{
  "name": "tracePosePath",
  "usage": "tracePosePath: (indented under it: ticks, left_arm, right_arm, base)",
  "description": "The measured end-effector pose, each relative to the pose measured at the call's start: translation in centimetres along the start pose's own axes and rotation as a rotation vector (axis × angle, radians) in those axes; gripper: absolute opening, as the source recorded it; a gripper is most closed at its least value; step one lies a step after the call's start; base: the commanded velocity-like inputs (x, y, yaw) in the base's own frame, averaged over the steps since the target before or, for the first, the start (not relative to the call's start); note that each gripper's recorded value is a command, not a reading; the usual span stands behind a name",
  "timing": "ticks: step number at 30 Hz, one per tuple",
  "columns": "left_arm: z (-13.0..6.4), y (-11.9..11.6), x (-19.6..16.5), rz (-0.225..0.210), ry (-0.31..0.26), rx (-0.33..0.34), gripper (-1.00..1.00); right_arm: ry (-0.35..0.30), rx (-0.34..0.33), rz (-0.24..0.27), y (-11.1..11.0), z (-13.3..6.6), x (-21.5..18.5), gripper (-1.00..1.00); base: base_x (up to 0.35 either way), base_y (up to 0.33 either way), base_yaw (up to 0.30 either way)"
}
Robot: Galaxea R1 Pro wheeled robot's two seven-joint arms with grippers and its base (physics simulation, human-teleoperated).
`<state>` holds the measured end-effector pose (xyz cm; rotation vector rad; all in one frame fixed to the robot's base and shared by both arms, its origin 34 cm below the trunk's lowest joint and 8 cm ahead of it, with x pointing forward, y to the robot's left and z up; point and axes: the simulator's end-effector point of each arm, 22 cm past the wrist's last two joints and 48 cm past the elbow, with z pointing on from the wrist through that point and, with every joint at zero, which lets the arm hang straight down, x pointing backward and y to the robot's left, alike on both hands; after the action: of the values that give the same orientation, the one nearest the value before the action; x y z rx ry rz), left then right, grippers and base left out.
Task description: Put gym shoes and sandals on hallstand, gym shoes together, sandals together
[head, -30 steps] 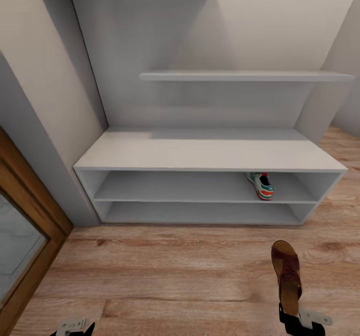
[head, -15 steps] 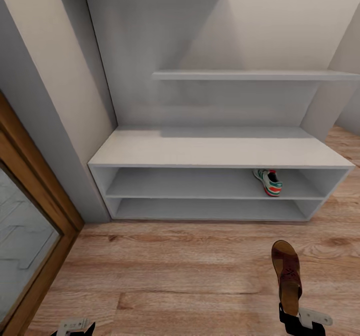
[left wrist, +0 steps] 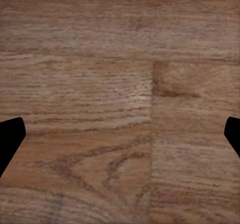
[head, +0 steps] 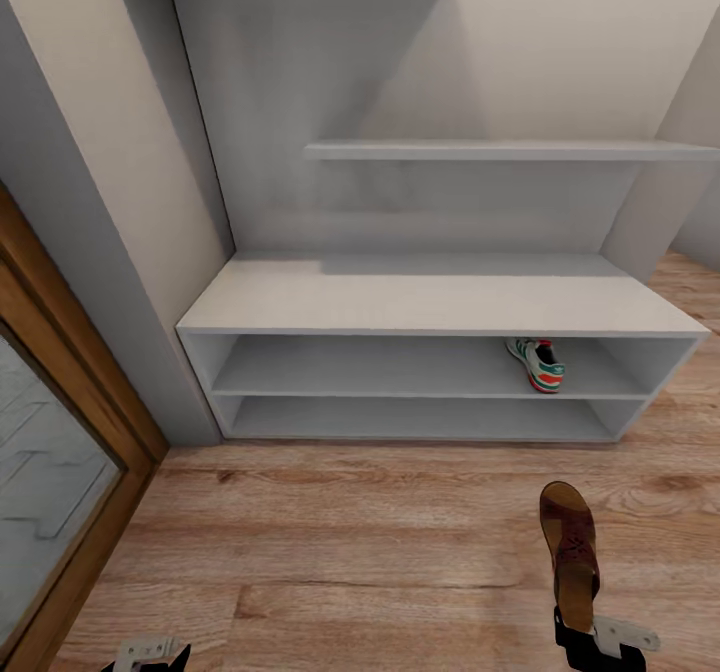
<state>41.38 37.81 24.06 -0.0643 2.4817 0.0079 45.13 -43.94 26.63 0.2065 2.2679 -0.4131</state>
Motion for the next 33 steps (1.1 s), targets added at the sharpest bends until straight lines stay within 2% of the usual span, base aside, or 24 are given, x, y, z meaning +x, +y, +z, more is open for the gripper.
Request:
tracePosePath:
  ticks: [5,8,10,12,13,15,16,18,19,20,22,24,26,29,33]
  left_arm:
    - [0.0,-0.3,0.0,0.003,0.000,0.004,1.00]
    - [0.1,-0.3,0.0,0.002,0.000,0.004,1.00]
    - [0.1,-0.3,0.0,0.002,0.000,0.004,1.00]
    - [0.1,-0.4,-0.2,0.007,-0.008,0.007,1.00]
    - [0.1,-0.4,-0.3,0.009,-0.013,0.007,1.00]
    - [0.0,-0.5,-0.9,0.019,-0.044,0.009,1.00]
    - [0.0,-0.5,-1.0,0.020,-0.048,0.010,1.00]
    - [0.0,-0.6,-1.3,0.024,-0.060,0.012,1.00]
    - [0.0,-0.6,-1.3,0.024,-0.062,0.013,1.00]
    - [0.0,-0.8,-1.3,0.025,-0.063,0.018,1.00]
    - [0.0,-1.2,-1.4,0.027,-0.065,0.039,1.00]
    - [-0.1,-2.7,-1.5,0.030,-0.067,0.106,1.00]
    - [-0.3,-4.1,-1.5,0.033,-0.067,0.167,1.00]
    - [-0.9,-6.9,-1.7,0.041,-0.072,0.301,1.00]
    - [-1.6,-8.6,-1.7,0.047,-0.074,0.390,1.00]
  right_arm:
    - [0.014,-0.054,0.011,4.1,-0.6,0.5,-1.00]
    - [0.039,-0.105,0.013,7.8,-1.0,0.4,-1.00]
    - [0.057,-0.123,0.016,9.4,-1.0,0.1,-1.00]
    - [0.097,-0.166,0.019,13.0,-0.8,-1.3,-1.00]
    - [0.109,-0.171,0.022,13.9,-0.8,-1.7,-1.00]
    - [0.169,-0.186,0.024,17.5,-0.9,-4.1,-1.00]
    - [0.178,-0.182,0.027,18.1,-0.9,-4.7,-1.00]
    - [0.184,-0.161,0.004,22.1,-1.6,-9.4,-1.00]
    - [0.169,-0.151,-0.008,22.9,-1.6,-11.1,-1.00]
    - [0.135,-0.132,-0.033,23.2,-1.1,-13.8,-1.00]
    - [0.088,-0.120,-0.046,23.7,-0.6,-17.2,-1.00]
    - [0.068,-0.113,-0.055,24.0,-0.1,-20.2,-1.00]
    - [0.070,-0.111,-0.062,24.1,0.2,-21.5,-1.00]
    - [0.066,-0.110,-0.066,24.3,0.4,-23.2,-1.00]
    - [0.061,-0.111,-0.063,24.3,0.5,-23.8,-1.00]
  base:
    - [0.000,0.005,0.000]
    - [0.000,0.029,0.000]
    - [0.000,0.015,0.000]
    - [0.000,0.007,0.000]
    - [0.000,0.004,0.000]
    - [0.000,0.002,0.000]
    - [0.000,0.000,0.000]
    - [0.000,0.000,0.000]
    - [0.000,0.000,0.000]
    - [0.000,0.000,0.000]
    - [0.000,0.000,0.000]
    - [0.000,0.000,0.000]
    - [0.000,0.000,0.000]
    - [0.000,0.000,0.000]
    - [0.000,0.000,0.000]
